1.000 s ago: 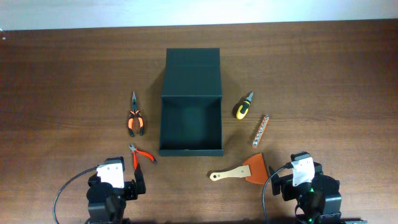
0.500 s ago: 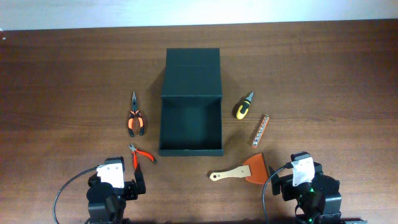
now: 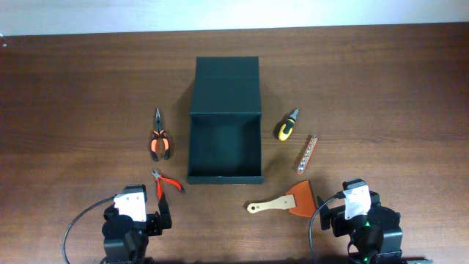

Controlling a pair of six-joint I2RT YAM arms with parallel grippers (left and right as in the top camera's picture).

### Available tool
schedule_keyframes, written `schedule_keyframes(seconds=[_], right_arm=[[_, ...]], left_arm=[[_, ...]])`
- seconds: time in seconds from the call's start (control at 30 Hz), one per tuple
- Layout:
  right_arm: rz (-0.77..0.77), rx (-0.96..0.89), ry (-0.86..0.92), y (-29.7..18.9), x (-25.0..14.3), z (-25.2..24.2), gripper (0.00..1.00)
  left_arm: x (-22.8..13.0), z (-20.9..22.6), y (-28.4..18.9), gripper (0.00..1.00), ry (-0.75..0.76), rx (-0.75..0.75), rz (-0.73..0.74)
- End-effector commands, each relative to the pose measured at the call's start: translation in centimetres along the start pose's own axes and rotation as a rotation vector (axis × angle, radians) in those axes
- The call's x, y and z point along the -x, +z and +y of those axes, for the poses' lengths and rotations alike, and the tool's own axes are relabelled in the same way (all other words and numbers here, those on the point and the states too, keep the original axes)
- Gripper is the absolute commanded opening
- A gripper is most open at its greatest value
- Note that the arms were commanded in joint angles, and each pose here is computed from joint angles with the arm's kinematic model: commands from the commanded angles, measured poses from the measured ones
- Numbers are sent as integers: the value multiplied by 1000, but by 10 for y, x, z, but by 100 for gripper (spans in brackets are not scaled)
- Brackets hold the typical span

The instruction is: Pack container

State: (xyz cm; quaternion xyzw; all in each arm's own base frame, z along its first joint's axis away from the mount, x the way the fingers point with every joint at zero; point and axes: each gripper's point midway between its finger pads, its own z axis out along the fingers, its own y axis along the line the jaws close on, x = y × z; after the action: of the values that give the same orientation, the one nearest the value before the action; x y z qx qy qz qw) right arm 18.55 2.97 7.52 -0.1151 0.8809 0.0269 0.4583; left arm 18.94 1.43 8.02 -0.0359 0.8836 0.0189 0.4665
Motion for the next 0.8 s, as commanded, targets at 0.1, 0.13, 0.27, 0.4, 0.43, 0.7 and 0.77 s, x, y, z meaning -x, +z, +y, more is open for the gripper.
schedule_keyframes(seconds=[0.1,0.13,0.27,0.4,0.43,0.7,0.77], right_arm=[[-59,-15,-1,0,14,-4,99],[-80,-17,-3,-1,21,-4,99],[-137,-3,-10,-17,61,-5,99],[-97,6,-6,-28,100,-9,99],[-85,12,-4,-28,110,-9,99],[29,54,197,-9,168,-15,99],[84,51,276,2,173,-17,99]], left_arm=[[0,0,1,99,-12,0,-6],[0,0,1,99,-12,0,-6],[0,0,1,99,-12,0,-6],[0,0,1,99,-12,0,-6],[0,0,1,99,-12,0,-6],[0,0,1,99,-12,0,-6],[0,0,1,99,-12,0,-6]])
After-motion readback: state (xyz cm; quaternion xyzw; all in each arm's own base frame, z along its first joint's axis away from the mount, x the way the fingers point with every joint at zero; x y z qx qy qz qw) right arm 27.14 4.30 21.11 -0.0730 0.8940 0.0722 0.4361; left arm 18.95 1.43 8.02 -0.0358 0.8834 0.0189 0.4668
